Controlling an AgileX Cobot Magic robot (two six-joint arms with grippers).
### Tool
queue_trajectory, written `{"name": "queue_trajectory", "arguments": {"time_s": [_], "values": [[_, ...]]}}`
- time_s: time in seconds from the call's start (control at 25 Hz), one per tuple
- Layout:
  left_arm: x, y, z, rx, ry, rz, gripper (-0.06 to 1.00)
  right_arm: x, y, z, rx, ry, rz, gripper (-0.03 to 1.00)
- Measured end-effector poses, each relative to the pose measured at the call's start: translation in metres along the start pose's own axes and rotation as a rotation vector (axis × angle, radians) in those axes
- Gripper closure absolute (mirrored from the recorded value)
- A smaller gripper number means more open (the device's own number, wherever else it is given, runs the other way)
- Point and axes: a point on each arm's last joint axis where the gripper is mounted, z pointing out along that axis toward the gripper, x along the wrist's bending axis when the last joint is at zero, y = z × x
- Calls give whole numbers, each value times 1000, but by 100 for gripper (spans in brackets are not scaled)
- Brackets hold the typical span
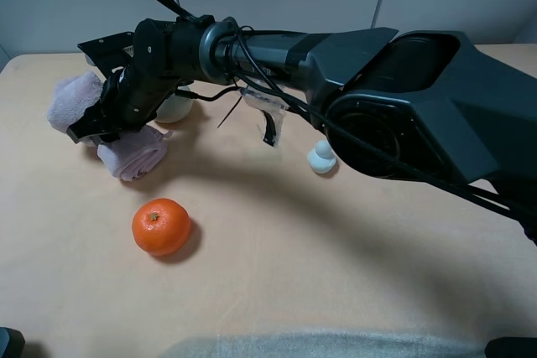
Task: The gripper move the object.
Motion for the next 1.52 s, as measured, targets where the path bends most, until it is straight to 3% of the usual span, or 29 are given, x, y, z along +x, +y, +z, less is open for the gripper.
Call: {"name": "queue_trajectory", "arguments": {"time_s": [0.16,0.24,0.44,1.0,1.28,1.52], "values": [[0,0,0,0,0,0,-2,0,0,0,8,4,2,55],[0,0,0,0,0,0,-2,1,-1,0,12,10,10,43],[0,0,0,0,0,0,-2,2,-2,1,14,21,27,29],[0,0,0,0,0,0,-2,6,5,-9,15,35,28,28],[0,0,0,0,0,0,-2,16,27,-47,16,44,-17,28],[0,0,0,0,0,0,-2,8,42,-91,68,41,-36,28]]}}
